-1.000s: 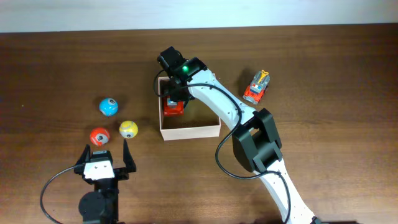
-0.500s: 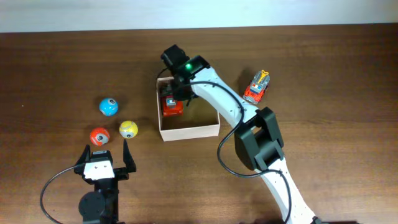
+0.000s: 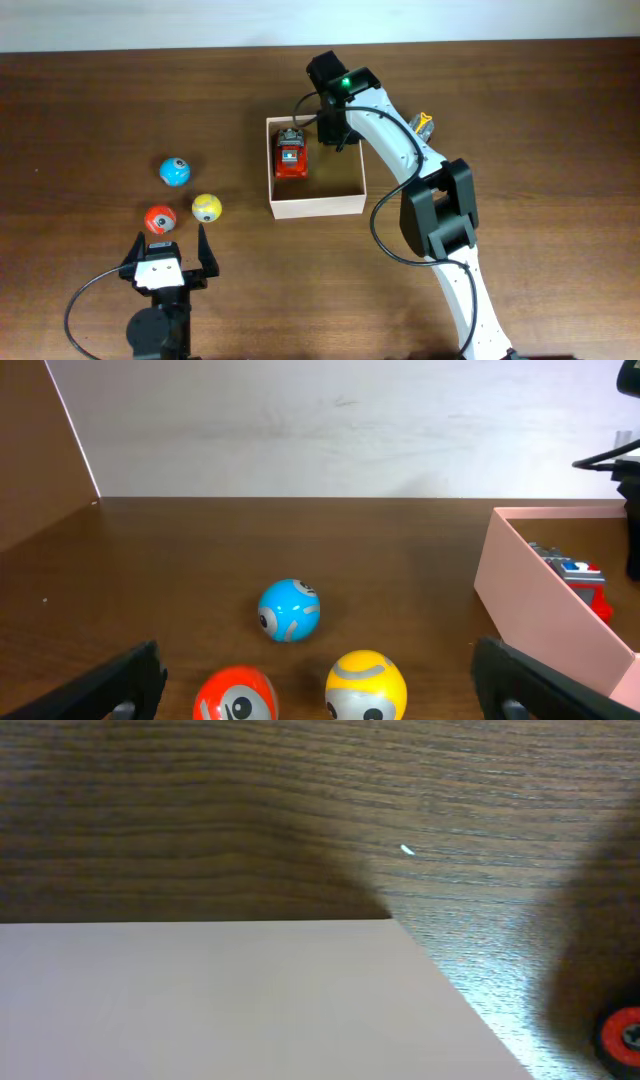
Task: Pack container
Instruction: 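Raise the right gripper out of the box and move right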
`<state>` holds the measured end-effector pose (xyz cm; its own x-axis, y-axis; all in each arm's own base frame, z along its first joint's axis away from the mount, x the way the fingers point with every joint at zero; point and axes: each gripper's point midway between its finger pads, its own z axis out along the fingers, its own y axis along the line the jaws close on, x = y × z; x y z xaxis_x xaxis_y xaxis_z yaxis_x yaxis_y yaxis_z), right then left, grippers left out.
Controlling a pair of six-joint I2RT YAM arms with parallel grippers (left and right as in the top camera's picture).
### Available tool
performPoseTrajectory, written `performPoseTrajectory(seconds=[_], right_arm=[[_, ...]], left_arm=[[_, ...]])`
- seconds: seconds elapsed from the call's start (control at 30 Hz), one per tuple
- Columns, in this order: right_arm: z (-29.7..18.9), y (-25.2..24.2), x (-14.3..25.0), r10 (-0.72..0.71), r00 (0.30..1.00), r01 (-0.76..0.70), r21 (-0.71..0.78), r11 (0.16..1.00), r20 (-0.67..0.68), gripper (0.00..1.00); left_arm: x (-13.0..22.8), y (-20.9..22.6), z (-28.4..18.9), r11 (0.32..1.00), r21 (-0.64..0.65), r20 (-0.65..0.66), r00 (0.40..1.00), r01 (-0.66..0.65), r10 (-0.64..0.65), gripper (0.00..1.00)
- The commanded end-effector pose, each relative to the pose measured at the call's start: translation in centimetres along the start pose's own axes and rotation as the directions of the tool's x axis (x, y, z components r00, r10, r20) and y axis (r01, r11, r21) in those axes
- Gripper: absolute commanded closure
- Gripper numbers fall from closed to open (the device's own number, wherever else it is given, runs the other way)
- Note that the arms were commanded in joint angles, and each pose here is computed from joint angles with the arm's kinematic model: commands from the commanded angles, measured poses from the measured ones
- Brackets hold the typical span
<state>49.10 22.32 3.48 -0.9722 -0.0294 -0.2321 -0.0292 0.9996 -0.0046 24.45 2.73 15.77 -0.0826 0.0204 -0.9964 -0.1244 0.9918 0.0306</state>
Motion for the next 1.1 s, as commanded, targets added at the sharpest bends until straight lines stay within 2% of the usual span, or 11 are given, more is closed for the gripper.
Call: performPoseTrajectory(seconds=[0.0, 0.27, 0.57, 0.7, 0.87, 1.0, 1.07], right_arm=[[-0.7, -0.1, -0.1, -0.003, 1.000, 0.002, 0.010, 1.000, 0.013, 0.85], [-1.4, 0.5, -0.1, -0.005, 1.000, 0.005, -0.018, 1.000, 0.008, 0.84], [-7.4, 2.4, -0.9, -0.039, 0.997, 0.045, -0.102, 0.994, 0.063, 0.68], [-11.0, 2.6, -1.4, -0.038, 0.994, 0.051, -0.122, 0.991, 0.100, 0.53], [-14.9, 0.1, -2.5, -0.003, 0.988, 0.017, -0.087, 0.996, 0.153, 0.42], [-17.2, -4.5, -3.2, 0.056, 0.983, -0.054, -0.017, 0.998, 0.175, 0.21], [-17.5, -6.6, -3.2, 0.087, 0.982, -0.090, 0.007, 0.996, 0.167, 0.13]], left_arm=[[0.1, -0.1, 0.0, 1.000, 0.006, 0.003, 1.000, -0.015, 0.015, 0.01], [0.1, -0.1, 0.0, 1.000, 0.006, 0.003, 1.000, -0.015, 0.015, 0.01], [0.1, -0.1, 0.0, 1.000, 0.006, 0.002, 1.000, -0.015, 0.015, 0.01], [0.1, -0.1, 0.0, 1.000, 0.006, 0.002, 1.000, -0.015, 0.015, 0.01], [0.1, -0.1, 0.0, 1.000, 0.006, 0.003, 1.000, -0.015, 0.015, 0.01], [0.1, -0.1, 0.0, 1.000, 0.006, 0.002, 1.000, -0.015, 0.015, 0.01], [0.1, -0.1, 0.0, 1.000, 0.006, 0.002, 1.000, -0.015, 0.015, 0.01]])
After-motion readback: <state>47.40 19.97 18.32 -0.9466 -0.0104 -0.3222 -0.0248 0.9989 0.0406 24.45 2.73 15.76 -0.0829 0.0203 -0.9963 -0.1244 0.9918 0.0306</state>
